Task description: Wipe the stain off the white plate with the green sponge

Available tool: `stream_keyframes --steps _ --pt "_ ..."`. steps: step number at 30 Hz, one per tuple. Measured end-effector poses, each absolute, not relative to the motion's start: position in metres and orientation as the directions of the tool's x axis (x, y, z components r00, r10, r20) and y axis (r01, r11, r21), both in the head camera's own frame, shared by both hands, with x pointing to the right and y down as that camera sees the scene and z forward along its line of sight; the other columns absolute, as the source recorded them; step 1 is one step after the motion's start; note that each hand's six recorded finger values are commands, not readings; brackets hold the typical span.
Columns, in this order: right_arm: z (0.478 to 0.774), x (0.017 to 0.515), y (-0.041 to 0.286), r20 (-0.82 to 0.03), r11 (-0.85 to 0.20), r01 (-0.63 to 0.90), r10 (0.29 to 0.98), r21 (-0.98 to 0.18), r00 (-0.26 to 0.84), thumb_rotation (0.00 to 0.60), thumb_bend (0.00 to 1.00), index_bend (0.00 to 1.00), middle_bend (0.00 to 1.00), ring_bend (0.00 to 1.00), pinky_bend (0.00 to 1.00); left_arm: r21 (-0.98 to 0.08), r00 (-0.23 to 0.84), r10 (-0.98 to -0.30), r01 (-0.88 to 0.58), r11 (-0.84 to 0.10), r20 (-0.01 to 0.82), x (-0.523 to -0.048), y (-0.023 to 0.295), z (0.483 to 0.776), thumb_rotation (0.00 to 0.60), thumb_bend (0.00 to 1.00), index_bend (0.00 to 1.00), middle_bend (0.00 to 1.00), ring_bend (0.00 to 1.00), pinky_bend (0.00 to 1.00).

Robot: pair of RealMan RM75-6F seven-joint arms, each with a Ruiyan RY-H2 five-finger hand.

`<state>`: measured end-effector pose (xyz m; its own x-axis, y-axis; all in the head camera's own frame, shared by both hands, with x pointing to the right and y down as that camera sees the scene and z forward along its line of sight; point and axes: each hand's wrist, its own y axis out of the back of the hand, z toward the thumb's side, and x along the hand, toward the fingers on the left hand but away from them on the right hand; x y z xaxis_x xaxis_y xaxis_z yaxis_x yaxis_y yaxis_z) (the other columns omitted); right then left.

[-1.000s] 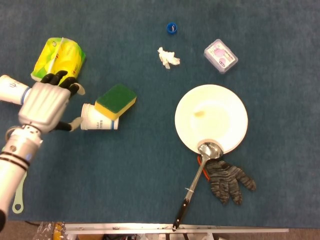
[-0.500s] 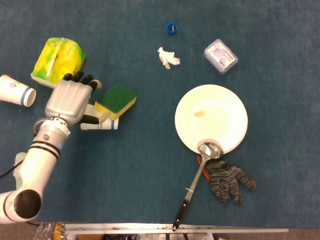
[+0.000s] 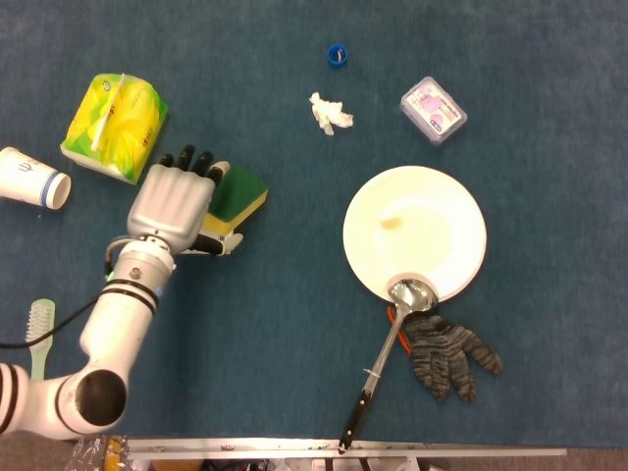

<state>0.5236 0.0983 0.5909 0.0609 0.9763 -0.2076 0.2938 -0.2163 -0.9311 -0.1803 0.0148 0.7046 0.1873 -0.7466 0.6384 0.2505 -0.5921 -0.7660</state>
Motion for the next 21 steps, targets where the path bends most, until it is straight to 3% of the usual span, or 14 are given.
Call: stream_keyframes --steps 9,21 --pt "0.590 0.531 0.099 -0.205 -0.210 0.298 0.978 -0.931 0.048 0.600 0.32 0.17 0.22 0.10 0.27 -0.773 0.189 -0.755 0.266 -0.576 0.628 -0.167 0.013 0.711 0.347 0.18 0.16 0.11 0.07 0.16" --pt "0.589 0.534 0.099 -0.200 -0.203 0.301 0.979 -0.932 0.041 0.600 0.32 0.17 0.22 0.10 0.27 -0.781 0.184 -0.766 0.266 -0.564 0.616 -0.163 0.005 0.717 0.354 0.18 0.24 0.21 0.17 0.18"
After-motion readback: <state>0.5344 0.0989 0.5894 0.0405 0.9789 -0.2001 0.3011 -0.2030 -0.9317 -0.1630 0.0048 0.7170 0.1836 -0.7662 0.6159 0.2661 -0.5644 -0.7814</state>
